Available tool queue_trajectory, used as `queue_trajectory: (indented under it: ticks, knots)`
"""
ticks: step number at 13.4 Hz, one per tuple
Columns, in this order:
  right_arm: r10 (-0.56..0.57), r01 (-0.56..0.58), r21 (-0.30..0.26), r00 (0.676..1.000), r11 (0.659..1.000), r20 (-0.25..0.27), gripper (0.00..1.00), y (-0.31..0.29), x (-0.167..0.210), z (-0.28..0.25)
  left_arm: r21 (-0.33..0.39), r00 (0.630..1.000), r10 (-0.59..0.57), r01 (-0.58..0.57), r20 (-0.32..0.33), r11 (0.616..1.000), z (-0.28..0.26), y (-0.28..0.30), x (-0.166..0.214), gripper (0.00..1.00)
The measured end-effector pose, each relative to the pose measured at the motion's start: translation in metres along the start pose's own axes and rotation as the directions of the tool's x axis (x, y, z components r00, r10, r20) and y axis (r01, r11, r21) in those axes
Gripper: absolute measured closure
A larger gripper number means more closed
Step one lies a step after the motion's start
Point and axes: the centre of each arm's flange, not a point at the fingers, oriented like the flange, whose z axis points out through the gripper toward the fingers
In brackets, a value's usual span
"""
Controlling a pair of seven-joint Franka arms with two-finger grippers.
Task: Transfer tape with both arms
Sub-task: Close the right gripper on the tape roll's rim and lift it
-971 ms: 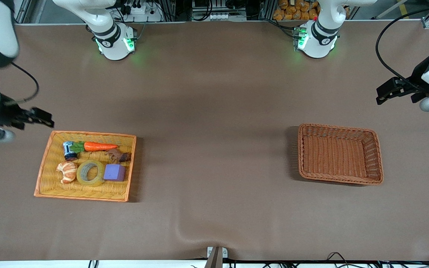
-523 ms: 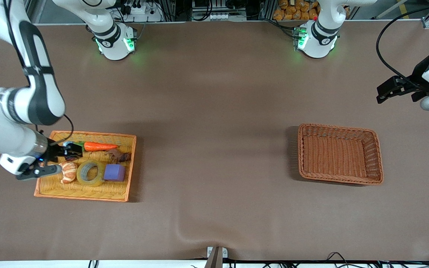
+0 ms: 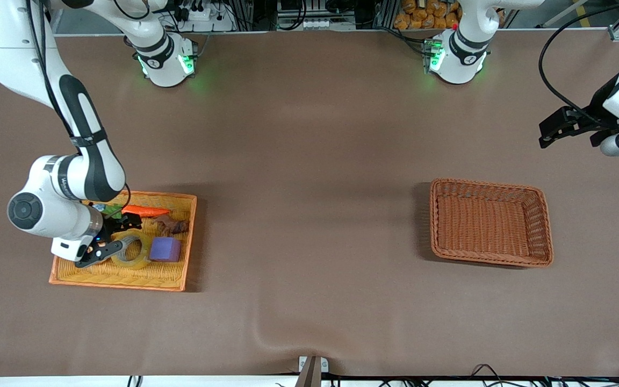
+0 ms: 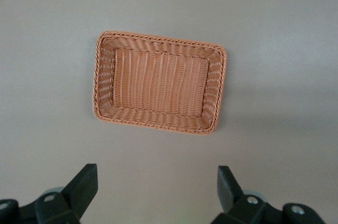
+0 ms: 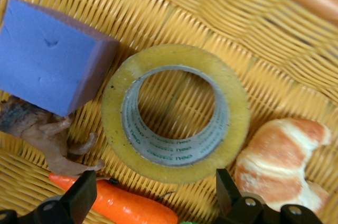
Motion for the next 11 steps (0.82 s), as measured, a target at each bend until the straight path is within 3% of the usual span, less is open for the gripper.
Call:
queue_trajectory:
  ticks: [4,6,7,8,11]
  knots:
    - [-0.095,0.095,-0.006,0.995,0.995,-0.003,0.04,-0.024,0.014,0.006,0.0,1.0,-0.001,0.001,0.001,1.0,0.001,0.0,0.0,0.0]
    - [-0.1,0.1,-0.007,0.995,0.995,-0.002,0.24,-0.023,0.015,0.015,0.0,1.0,-0.001,0.001,0.002,1.0,0.001,-0.001,0.001,0.0]
    - [-0.102,0.102,-0.009,0.995,0.995,-0.004,0.25,-0.02,0.015,0.02,0.001,1.0,-0.002,0.002,0.003,1.0,0.002,-0.001,0.001,0.0]
    - [-0.106,0.106,-0.01,0.994,0.994,-0.004,0.33,-0.019,0.014,0.026,0.001,1.0,-0.002,0.002,0.005,1.0,0.002,-0.001,0.001,0.0]
    - [-0.113,0.113,-0.012,0.994,0.994,-0.006,0.7,-0.019,0.017,0.027,0.002,1.0,-0.013,0.013,0.008,1.0,0.004,0.0,0.002,0.0]
